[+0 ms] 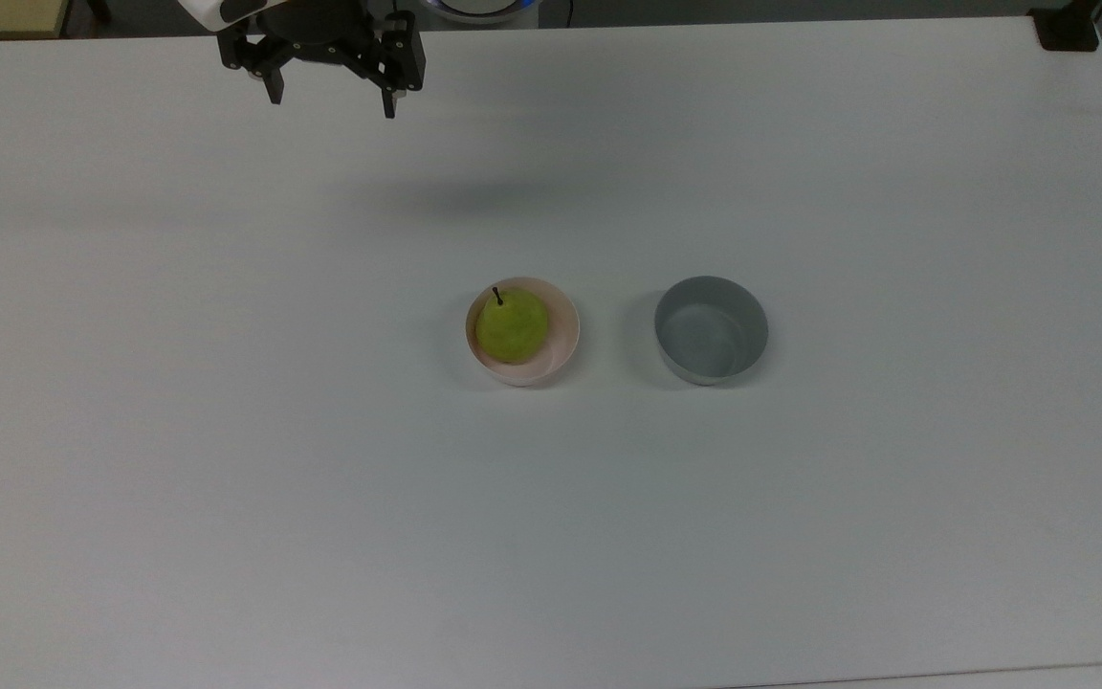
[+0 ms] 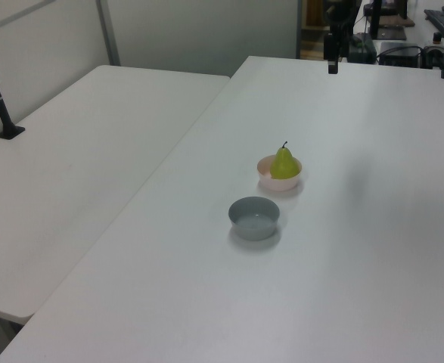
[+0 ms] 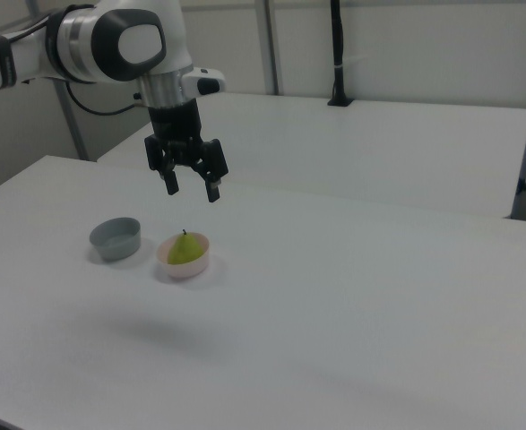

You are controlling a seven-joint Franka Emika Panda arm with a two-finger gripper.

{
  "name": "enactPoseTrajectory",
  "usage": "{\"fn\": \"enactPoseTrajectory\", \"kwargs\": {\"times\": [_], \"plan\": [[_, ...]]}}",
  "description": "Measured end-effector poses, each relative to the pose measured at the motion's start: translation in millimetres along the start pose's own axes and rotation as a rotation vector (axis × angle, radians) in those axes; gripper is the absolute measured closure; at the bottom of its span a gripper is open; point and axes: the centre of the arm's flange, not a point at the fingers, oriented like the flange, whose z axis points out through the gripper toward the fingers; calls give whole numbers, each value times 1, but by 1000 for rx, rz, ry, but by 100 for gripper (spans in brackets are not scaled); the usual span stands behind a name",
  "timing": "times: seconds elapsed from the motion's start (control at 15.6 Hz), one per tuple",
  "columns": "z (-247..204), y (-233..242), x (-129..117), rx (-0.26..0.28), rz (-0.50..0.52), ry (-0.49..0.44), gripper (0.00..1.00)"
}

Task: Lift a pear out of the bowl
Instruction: 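Move the open gripper toward the pink bowl holding the pear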

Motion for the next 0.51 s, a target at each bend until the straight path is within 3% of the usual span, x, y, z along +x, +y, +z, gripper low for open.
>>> {"fn": "enactPoseTrajectory", "kwargs": {"times": [0.51], "plan": [[-1,2,-1,0,4,1,0]]}}
